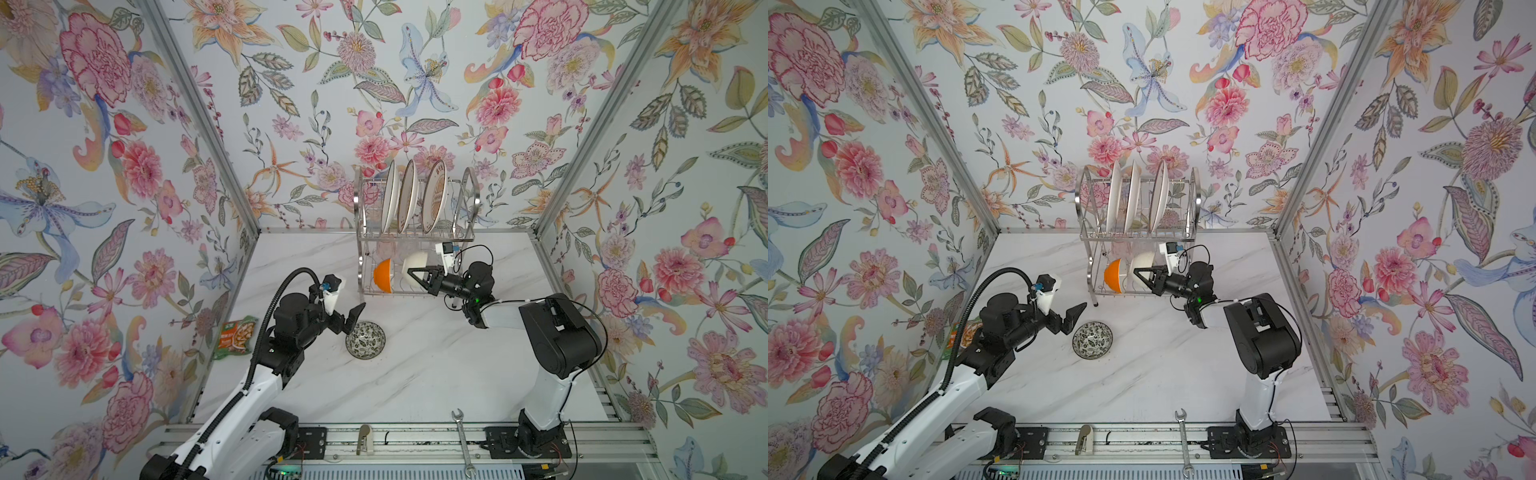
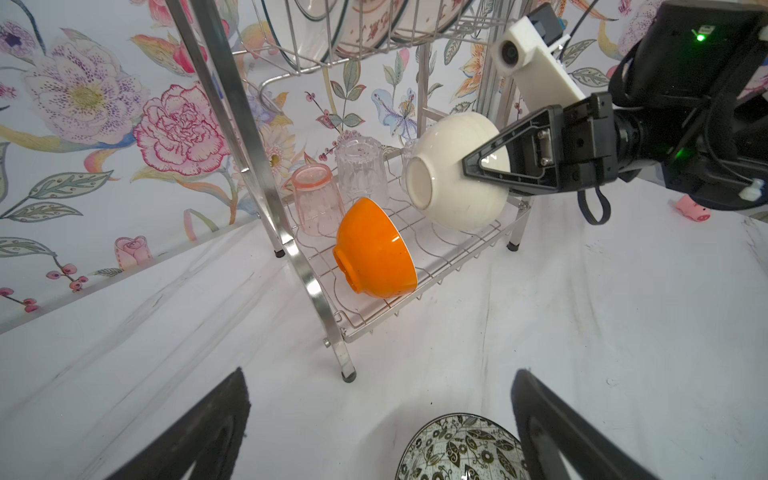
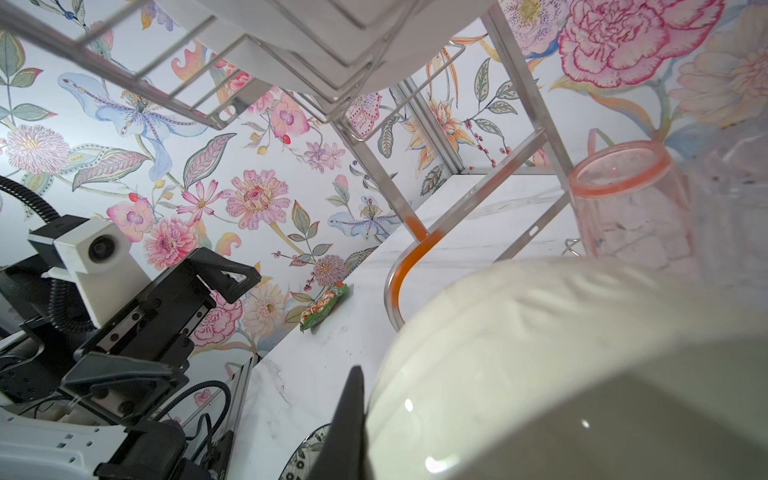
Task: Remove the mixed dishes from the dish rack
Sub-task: 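Lift the cream bowl out of the rack with the right gripper, then carry the cream bowl toward the robot over the patterned bowl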
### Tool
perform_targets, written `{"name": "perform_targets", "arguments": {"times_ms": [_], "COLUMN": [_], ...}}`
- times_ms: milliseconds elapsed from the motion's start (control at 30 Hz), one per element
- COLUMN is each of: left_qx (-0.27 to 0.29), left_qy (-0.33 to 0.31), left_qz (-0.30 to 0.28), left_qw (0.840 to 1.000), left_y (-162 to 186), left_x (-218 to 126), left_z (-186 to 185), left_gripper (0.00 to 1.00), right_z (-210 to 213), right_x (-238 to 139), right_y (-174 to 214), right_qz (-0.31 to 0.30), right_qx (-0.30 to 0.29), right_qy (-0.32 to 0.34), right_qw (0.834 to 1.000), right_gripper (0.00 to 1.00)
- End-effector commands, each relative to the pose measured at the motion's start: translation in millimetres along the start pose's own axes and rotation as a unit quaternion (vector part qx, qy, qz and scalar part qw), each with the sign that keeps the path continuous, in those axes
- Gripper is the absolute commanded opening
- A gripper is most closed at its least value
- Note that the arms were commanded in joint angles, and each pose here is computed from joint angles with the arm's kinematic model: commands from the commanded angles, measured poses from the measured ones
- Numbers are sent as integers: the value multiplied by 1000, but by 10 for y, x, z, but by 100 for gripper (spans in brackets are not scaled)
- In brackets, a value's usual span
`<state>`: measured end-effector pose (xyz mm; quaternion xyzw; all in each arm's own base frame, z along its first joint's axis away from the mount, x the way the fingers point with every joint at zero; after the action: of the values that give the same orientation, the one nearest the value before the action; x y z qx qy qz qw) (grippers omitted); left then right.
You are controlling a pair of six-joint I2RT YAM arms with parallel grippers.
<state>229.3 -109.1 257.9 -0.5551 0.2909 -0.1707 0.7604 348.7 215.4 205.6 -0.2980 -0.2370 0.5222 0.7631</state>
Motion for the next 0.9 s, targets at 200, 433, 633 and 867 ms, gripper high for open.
{"name": "perform_targets", "arguments": {"times_ms": [200, 433, 633, 867], "left_qx": [-8, -28, -39, -62], "left_qy": [-35, -66, -117, -142], "left_qz": [-43, -49, -28, 4], "left_qw": [998, 996, 992, 988], "left_y": [-350, -430, -452, -512], "left_x": [-74, -99, -85, -120], "left_z": [97, 167, 298, 459], "left_gripper": [99, 99, 99, 99], "right_z": [522, 866, 1116, 1436], "right_x": [-88, -190, -395, -453], "right_y": [103, 341, 506, 665], "right_qz": [3, 77, 117, 182], "right_qx": [-111, -176, -228, -287], "right_qy": [5, 66, 124, 151], "right_qw": [994, 979, 959, 928], "right_gripper": [0, 0, 0, 0]}}
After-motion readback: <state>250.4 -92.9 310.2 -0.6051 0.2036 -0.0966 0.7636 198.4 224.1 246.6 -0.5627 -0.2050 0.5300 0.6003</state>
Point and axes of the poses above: each gripper's point midway between its finger pads, its own x axis out along the fingers, its own z axis along the line the jaws close on, y = z × x, the point moved 9 cm from there along -x, back along the fingers, and after that the axes turned 10 degrees about x, right-handed, at the moved point
